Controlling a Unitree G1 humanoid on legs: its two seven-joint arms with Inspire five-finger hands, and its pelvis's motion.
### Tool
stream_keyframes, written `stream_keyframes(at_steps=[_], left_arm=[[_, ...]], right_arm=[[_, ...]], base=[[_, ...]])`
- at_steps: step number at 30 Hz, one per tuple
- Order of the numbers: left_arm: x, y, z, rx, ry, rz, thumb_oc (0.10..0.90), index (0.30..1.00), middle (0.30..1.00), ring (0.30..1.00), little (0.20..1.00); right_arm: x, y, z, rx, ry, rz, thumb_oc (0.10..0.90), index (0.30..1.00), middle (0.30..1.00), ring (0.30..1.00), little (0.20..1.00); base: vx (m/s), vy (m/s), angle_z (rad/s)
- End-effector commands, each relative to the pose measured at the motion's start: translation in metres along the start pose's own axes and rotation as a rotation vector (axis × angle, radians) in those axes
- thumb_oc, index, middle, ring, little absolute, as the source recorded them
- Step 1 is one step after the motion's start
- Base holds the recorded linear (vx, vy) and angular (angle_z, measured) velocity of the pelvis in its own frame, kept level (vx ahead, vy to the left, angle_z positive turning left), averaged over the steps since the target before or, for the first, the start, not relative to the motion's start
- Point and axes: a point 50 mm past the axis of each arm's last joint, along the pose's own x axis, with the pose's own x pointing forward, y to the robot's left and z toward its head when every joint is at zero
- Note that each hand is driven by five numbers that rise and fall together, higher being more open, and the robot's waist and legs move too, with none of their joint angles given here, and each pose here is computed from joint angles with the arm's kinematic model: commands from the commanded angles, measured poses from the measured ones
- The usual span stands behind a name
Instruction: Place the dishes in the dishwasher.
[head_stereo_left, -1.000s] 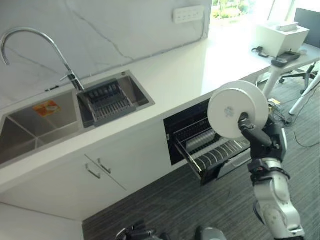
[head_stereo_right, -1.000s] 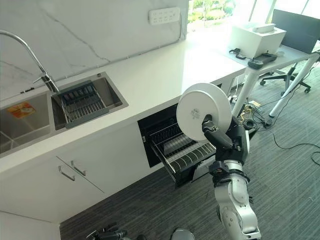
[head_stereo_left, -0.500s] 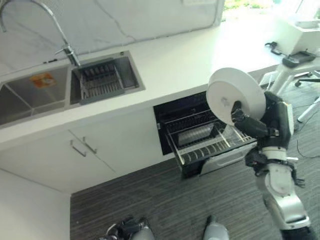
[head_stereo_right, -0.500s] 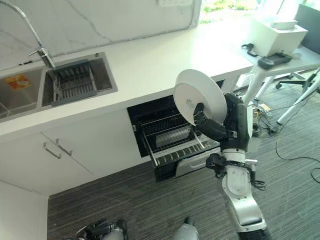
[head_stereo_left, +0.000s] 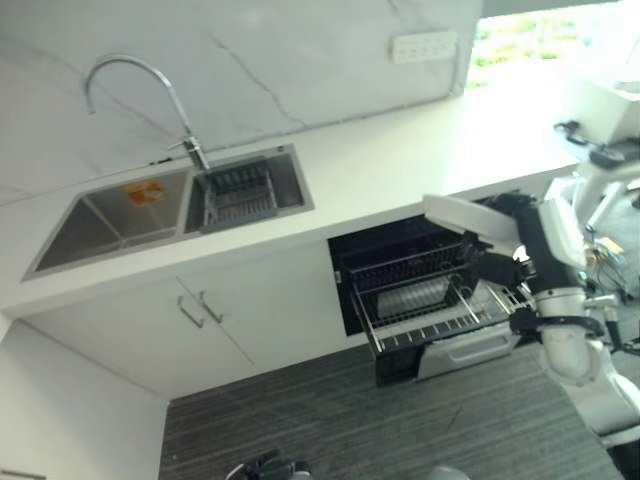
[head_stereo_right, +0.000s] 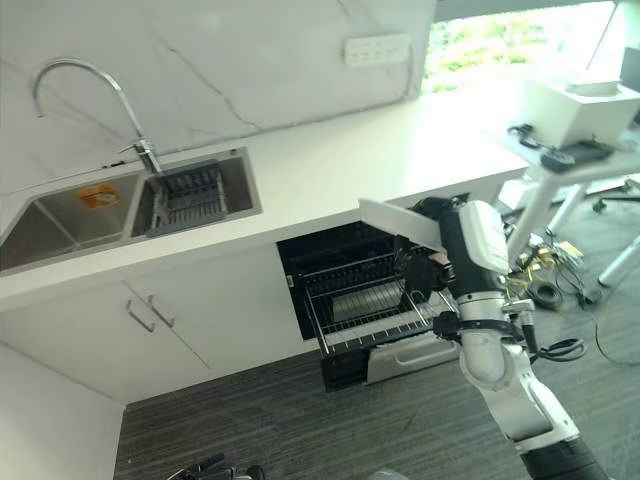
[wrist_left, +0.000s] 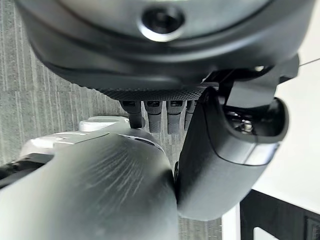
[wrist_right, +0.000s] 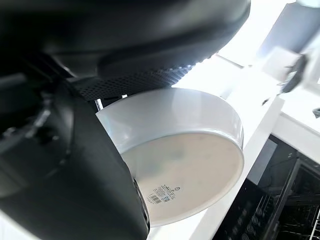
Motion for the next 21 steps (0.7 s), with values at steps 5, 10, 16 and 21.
stream_keyframes(at_steps=[5, 10, 16, 21], left_arm=[[-0.015, 0.031, -0.039, 0.17, 0.186, 0.06, 0.8, 0.9, 0.9, 0.9, 0.9], [-0.018, 0.036, -0.04, 0.185, 0.193, 0.065, 0.8, 0.9, 0.9, 0.9, 0.9], [-0.019, 0.04, -0.037, 0.196, 0.188, 0.074, 0.8, 0.9, 0.9, 0.9, 0.9], [-0.022, 0.043, -0.037, 0.221, 0.181, 0.084, 0.8, 0.9, 0.9, 0.9, 0.9]], right_arm=[[0.056, -0.044, 0.032, -0.182, -0.244, -0.342, 0.4, 0.3, 0.3, 0.3, 0.3], [0.055, -0.024, 0.007, -0.258, -0.167, -0.286, 0.4, 0.3, 0.3, 0.3, 0.3], [0.044, -0.004, -0.021, -0.317, -0.047, -0.271, 0.4, 0.3, 0.3, 0.3, 0.3], [0.038, -0.003, -0.047, -0.404, 0.072, -0.308, 0.4, 0.3, 0.3, 0.3, 0.3]], base=[[0.04, 0.034, 0.25], [0.04, 0.03, 0.13], [0.04, 0.009, 0.06], [0.05, -0.01, 0.09]])
